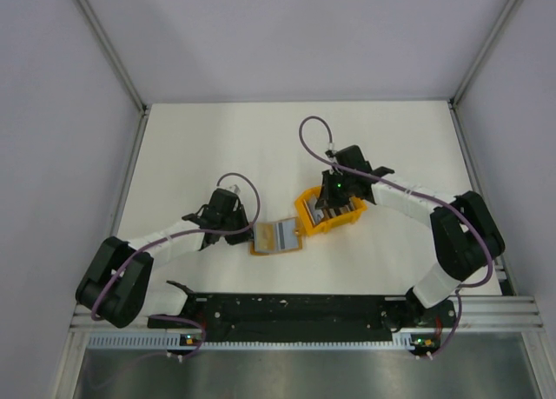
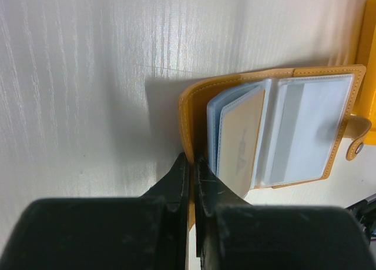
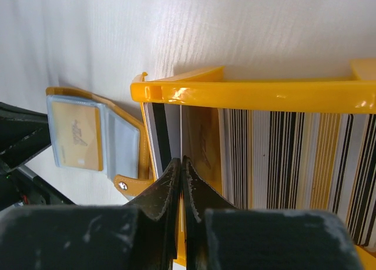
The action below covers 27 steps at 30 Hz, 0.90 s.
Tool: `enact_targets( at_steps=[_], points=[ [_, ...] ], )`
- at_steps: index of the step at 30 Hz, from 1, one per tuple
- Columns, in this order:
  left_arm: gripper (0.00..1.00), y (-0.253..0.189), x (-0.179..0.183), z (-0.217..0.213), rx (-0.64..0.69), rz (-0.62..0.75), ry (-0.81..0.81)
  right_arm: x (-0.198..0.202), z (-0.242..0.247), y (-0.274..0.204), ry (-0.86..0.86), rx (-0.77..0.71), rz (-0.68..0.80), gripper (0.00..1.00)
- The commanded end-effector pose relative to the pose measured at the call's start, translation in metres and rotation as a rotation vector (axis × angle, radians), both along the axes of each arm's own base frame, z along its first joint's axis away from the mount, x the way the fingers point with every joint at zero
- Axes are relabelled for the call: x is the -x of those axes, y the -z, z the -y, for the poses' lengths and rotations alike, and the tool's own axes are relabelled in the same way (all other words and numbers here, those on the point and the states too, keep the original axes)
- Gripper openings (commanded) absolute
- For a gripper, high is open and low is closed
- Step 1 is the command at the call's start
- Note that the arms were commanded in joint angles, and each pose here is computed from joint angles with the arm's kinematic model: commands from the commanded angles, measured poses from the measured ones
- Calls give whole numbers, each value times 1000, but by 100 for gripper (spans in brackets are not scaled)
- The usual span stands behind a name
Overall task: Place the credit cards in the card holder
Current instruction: Pick up the credit card from the storage box.
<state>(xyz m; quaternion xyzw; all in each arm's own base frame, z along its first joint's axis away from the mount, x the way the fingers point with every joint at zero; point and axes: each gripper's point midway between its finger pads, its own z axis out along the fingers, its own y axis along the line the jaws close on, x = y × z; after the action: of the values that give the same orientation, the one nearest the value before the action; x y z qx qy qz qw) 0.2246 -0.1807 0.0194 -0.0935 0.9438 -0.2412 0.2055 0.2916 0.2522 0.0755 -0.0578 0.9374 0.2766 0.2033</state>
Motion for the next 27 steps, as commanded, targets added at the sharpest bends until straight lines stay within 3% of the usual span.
enact_targets(
  at_steps=[1,20,23,27],
  points=[
    [0,15,7,-13,-74,-36,2,-14,6,-8,15,29,66,1],
    [0,13,6,-12,-72,-35,2,-6,-8,14,-48,82,37,9],
    [0,14,5,-13,-73,-34,1,-9,-7,12,-47,82,46,0],
    [0,14,6,-12,-74,-36,5,-9,-12,5,-67,59,62,0]
  ],
)
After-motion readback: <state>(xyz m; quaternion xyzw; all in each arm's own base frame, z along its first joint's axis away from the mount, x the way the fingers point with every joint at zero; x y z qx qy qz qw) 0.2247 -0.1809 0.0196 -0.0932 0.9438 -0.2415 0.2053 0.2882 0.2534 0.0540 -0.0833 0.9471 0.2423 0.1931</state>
